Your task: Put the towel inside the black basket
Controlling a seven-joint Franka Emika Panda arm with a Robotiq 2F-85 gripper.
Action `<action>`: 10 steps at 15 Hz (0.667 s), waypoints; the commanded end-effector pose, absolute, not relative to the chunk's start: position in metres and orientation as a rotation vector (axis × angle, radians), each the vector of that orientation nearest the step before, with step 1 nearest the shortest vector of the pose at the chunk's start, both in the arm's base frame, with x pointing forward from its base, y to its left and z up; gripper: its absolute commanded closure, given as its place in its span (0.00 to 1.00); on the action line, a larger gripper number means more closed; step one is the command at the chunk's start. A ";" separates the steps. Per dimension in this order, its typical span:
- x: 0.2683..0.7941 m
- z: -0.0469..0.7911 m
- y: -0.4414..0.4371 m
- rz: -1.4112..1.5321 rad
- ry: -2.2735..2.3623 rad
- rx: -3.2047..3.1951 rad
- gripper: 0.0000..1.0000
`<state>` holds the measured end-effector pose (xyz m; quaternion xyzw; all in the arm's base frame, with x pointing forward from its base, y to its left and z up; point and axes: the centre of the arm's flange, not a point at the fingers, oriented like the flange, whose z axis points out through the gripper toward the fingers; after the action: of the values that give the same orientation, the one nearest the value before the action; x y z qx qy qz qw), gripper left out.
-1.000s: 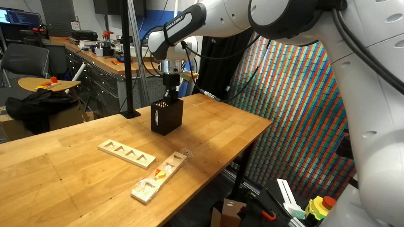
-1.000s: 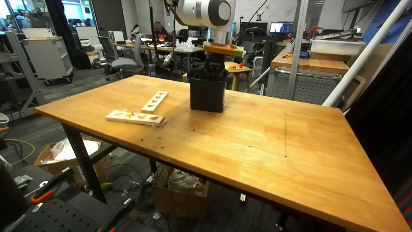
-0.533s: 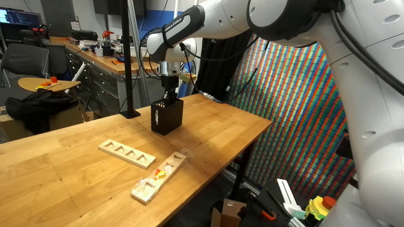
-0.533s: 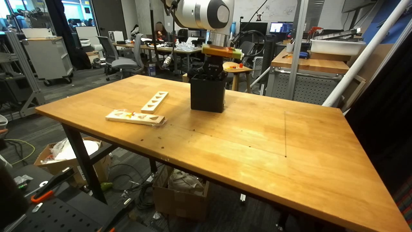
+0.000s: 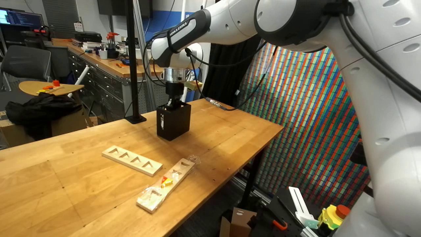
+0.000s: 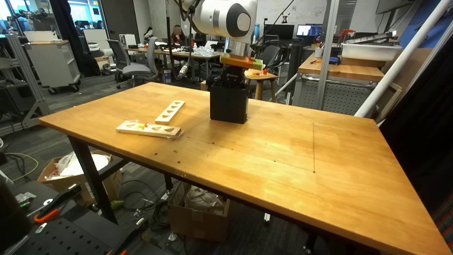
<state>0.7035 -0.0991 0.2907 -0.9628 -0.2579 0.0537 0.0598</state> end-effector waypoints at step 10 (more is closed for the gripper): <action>0.689 0.302 -0.101 0.104 -0.776 -2.909 1.00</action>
<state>0.7034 -0.1006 0.2841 -0.9633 -0.2544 0.0482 0.0708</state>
